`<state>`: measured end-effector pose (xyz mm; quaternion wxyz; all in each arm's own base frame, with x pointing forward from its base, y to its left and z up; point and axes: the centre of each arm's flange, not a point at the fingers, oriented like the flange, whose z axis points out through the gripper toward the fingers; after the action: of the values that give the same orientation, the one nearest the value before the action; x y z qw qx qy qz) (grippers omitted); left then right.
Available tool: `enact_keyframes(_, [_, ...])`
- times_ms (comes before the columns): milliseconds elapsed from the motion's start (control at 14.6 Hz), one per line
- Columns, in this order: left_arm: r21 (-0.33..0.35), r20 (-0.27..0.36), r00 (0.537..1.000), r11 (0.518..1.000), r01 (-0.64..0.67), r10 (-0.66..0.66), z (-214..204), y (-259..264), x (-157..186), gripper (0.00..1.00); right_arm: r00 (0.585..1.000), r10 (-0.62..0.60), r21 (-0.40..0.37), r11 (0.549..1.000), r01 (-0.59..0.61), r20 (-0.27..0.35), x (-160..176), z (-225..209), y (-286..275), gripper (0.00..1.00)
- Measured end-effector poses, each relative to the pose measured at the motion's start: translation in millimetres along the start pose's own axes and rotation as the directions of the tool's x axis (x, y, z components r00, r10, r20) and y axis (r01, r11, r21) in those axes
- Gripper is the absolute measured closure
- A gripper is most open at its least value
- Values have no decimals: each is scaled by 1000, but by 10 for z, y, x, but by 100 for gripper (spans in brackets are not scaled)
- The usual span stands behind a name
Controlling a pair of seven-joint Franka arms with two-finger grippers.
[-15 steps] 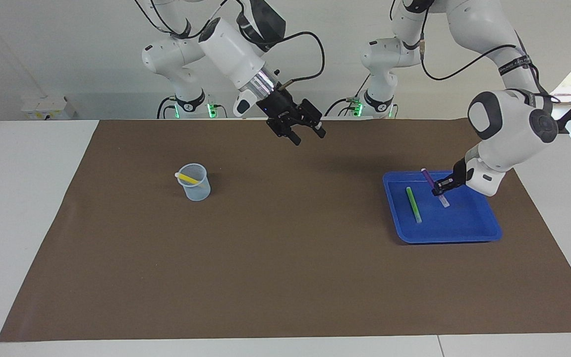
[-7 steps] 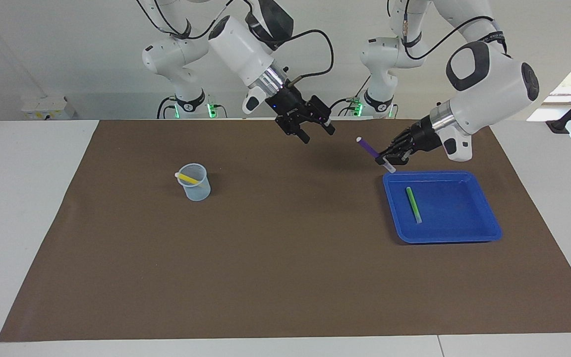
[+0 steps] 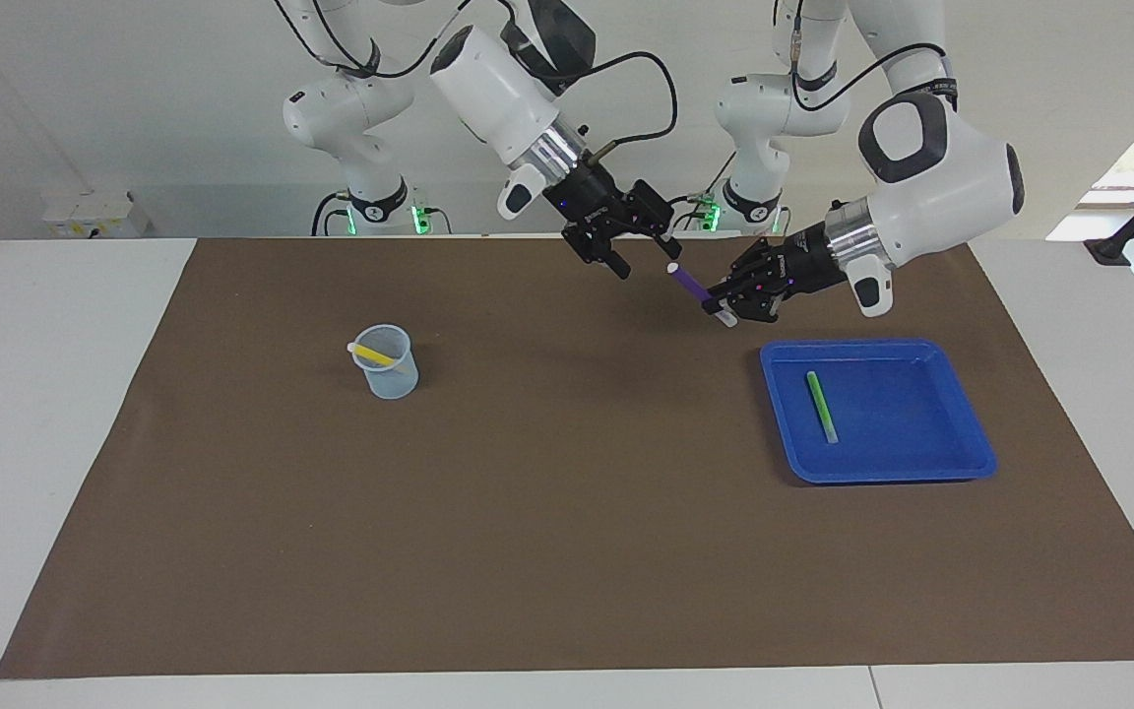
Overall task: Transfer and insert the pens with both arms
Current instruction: 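Hand the purple pen from the left gripper to the right gripper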
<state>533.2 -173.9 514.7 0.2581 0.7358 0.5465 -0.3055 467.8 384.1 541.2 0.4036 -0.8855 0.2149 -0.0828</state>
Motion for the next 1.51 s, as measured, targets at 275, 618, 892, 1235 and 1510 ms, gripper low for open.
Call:
enact_keyframes(275, [9, 0, 1000, 1000, -6, 6, 57, -14, -67, 83, 999, -36, 2, 999, 36, -7, 0, -19, -45, 10])
enact_keyframes(618, [12, 0, 1000, 1000, -13, 13, 93, -20, -112, 83, 998, -66, 0, 998, 66, -17, 11, -13, -110, 43])
enact_keyframes(892, [9, -1, 1000, 1000, -16, 16, 78, -28, -129, 83, 997, -77, -7, 997, 77, -20, 11, -3, -108, 59])
enact_keyframes(1235, [6, -2, 1000, 1000, -14, 14, 75, -35, -127, 83, 997, -76, -9, 997, 75, -21, 25, 4, -98, 83])
enact_keyframes(1510, [6, -2, 1000, 1000, -13, 13, 96, -36, -132, 81, 997, -71, -18, 997, 71, -10, 56, -3, -93, 83])
